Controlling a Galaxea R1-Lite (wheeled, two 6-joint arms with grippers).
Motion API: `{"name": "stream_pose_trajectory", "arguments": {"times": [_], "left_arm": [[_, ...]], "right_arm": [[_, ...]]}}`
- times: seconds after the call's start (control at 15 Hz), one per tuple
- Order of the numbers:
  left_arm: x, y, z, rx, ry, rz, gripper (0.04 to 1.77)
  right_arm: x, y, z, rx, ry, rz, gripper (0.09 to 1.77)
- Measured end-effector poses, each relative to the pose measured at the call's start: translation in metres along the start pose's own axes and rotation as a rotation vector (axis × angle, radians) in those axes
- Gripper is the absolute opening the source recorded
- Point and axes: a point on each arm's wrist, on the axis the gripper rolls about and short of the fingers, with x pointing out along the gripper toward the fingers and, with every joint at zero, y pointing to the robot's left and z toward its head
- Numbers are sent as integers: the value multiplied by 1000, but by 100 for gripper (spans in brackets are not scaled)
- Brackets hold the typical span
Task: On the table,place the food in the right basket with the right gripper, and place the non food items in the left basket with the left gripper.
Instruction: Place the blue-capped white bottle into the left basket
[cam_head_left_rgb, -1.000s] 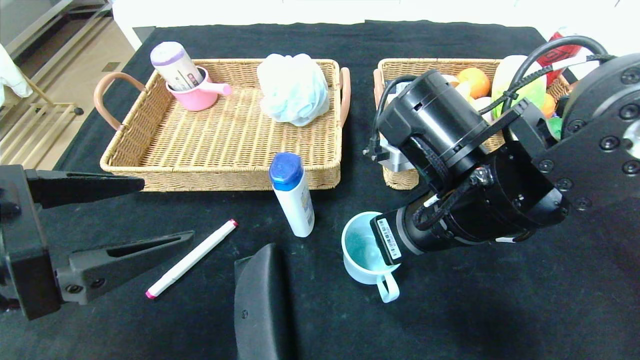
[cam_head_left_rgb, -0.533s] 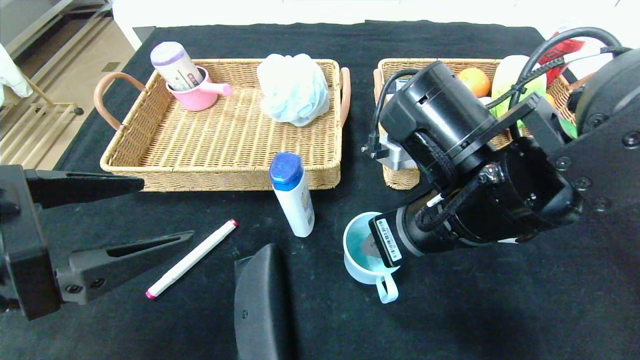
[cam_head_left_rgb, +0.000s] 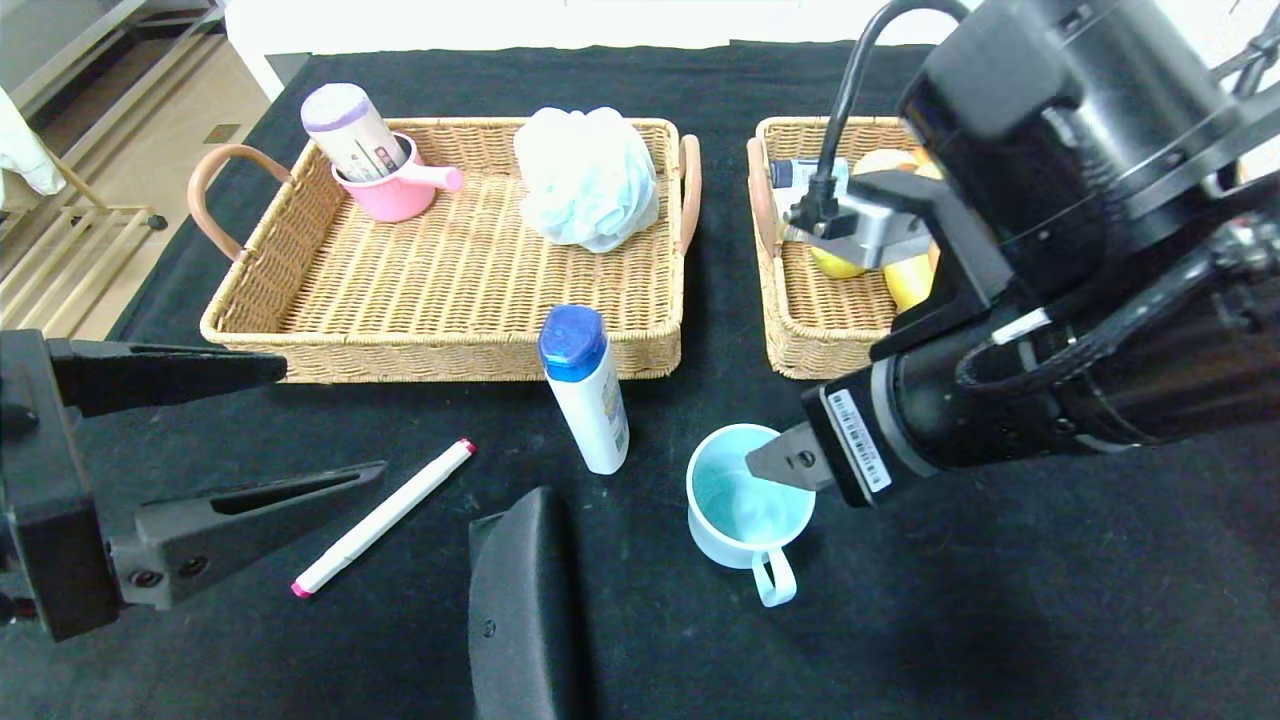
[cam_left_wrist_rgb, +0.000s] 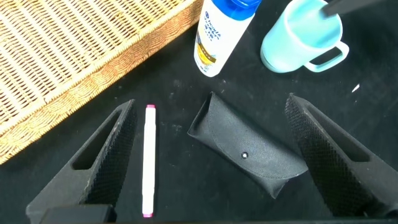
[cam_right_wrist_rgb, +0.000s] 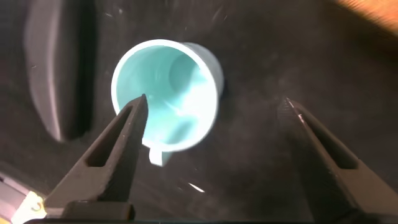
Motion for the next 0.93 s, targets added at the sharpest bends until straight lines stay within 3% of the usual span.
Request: {"name": "stream_pose_trajectory", "arguments": {"times": [0.53, 0.93], "left_arm": [[2, 0, -1, 5, 8, -3, 172], [3, -3, -4, 16, 15, -24, 172]], "right_arm": [[-72, -59, -6, -68, -130, 171, 165], [-114, -110, -32, -87, -217, 211, 168]]}}
